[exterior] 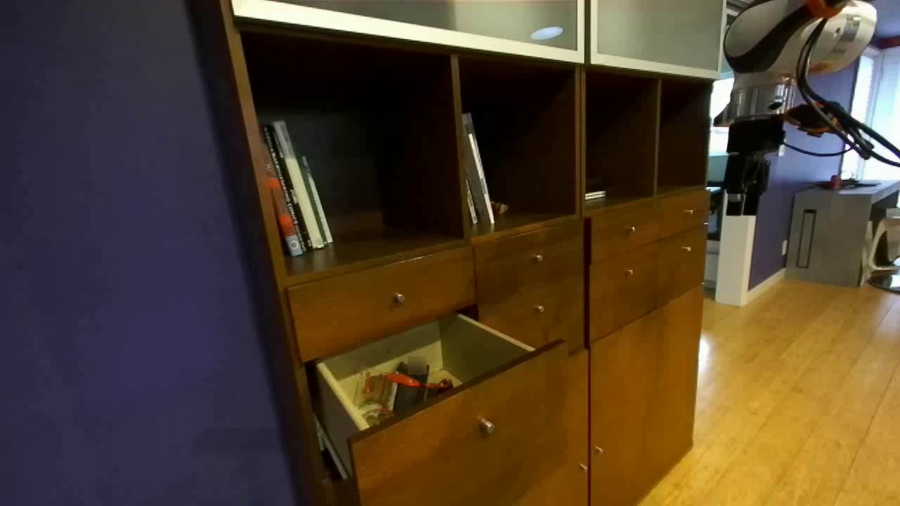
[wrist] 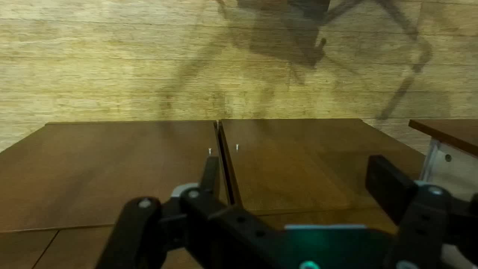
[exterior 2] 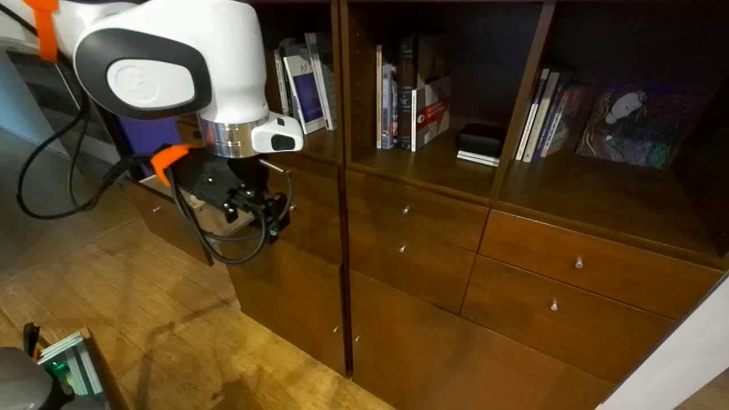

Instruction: Open the far left top drawer fully

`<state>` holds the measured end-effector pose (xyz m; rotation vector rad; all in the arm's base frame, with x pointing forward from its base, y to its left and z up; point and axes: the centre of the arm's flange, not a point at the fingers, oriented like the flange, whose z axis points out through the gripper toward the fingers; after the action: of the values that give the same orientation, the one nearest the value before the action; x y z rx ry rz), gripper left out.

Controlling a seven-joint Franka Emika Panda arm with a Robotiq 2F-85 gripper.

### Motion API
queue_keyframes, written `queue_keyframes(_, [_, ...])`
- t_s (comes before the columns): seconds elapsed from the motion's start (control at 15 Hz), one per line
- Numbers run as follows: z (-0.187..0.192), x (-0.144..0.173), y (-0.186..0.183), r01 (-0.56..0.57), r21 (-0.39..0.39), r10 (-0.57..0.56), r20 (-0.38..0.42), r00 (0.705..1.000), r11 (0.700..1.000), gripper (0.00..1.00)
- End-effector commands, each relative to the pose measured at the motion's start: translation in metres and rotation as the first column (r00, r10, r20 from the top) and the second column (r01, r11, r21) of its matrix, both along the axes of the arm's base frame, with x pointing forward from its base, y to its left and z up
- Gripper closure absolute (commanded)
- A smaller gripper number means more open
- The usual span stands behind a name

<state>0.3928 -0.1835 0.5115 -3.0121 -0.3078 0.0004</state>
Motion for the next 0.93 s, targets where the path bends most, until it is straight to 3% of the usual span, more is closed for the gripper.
queue_keyframes(0.0, [0.0,0.0,0.0,0.0,0.0,0.0,0.0,1.0,1.0,0.0])
queue_keyframes(0.53, [0.005,0.003,0.006,-0.013,-0.021,0.013,0.009,1.0,1.0,0.0])
queue_keyframes(0.87, [0.065,0.026,0.106,-0.169,-0.103,0.172,0.024,0.985,0.98,0.0])
